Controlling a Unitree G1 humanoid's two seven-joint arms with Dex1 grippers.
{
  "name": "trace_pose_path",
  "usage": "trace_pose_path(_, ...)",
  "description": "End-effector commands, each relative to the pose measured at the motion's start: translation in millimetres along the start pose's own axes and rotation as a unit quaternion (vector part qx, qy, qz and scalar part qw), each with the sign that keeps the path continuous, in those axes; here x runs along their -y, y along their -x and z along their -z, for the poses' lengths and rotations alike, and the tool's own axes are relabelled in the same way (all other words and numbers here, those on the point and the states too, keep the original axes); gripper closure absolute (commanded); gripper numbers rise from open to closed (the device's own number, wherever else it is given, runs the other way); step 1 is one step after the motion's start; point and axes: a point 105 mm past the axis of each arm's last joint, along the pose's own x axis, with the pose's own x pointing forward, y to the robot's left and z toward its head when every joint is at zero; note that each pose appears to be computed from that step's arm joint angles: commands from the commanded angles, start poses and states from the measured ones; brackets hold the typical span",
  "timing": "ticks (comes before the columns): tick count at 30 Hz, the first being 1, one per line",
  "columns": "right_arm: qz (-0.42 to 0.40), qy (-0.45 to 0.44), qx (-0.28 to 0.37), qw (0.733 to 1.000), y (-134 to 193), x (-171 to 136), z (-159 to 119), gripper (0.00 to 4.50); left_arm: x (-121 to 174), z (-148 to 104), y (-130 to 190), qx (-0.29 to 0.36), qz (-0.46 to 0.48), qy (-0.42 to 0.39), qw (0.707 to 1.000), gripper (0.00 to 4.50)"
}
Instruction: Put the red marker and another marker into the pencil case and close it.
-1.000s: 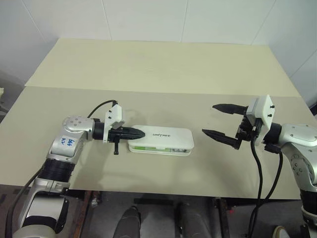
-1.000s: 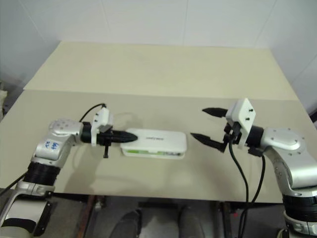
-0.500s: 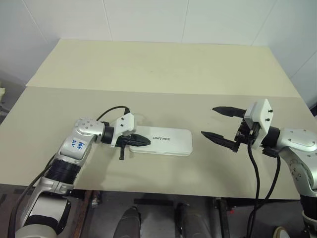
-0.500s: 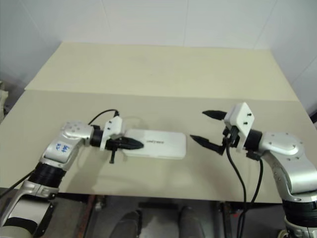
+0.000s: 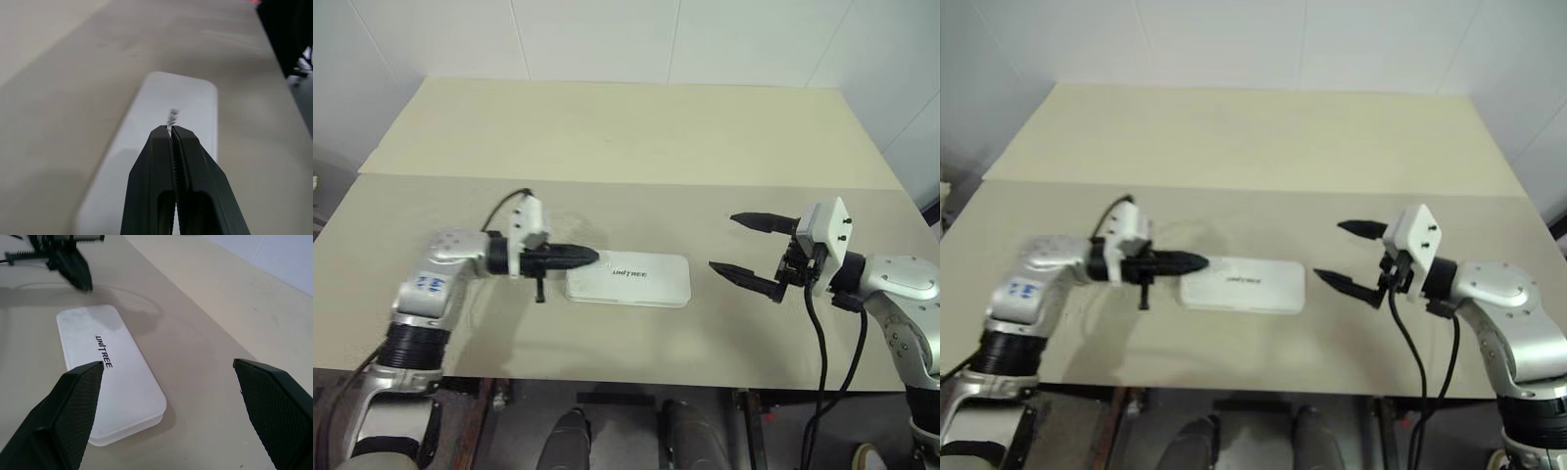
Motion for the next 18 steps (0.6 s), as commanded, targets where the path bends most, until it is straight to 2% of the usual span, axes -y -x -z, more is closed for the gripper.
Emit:
trace_pose_path(1,0.009,0.031,0.017,0.999,10.7,8.5,-16.1,0.0,-5.7,-17.7,20.5,0.025,-0.045,-0.043,0.998,3.86)
trace_pose_path(8,0.024,0.055,-0.01,0.998,30.8,20.5,-17.8,0.0,-18.3,-20.3,59.4,0.003,-0.099,-0.078,0.992,1.53)
trace_pose_path(12,0.045,0.055,-0.022,0.997,42.5,25.5,-15.0,0.0,-23.0,-24.2,58.1,0.007,-0.107,-0.088,0.99,0.19)
trace_pose_path(13,0.054,0.054,-0.023,0.997,45.0,24.9,-14.4,0.0,-23.7,-24.8,57.9,0.01,-0.108,-0.086,0.99,0.03)
trace_pose_path(18,0.074,0.042,-0.031,0.996,52.8,16.4,-9.7,0.0,-21.4,-25.9,49.5,0.026,-0.099,-0.08,0.992,0.03)
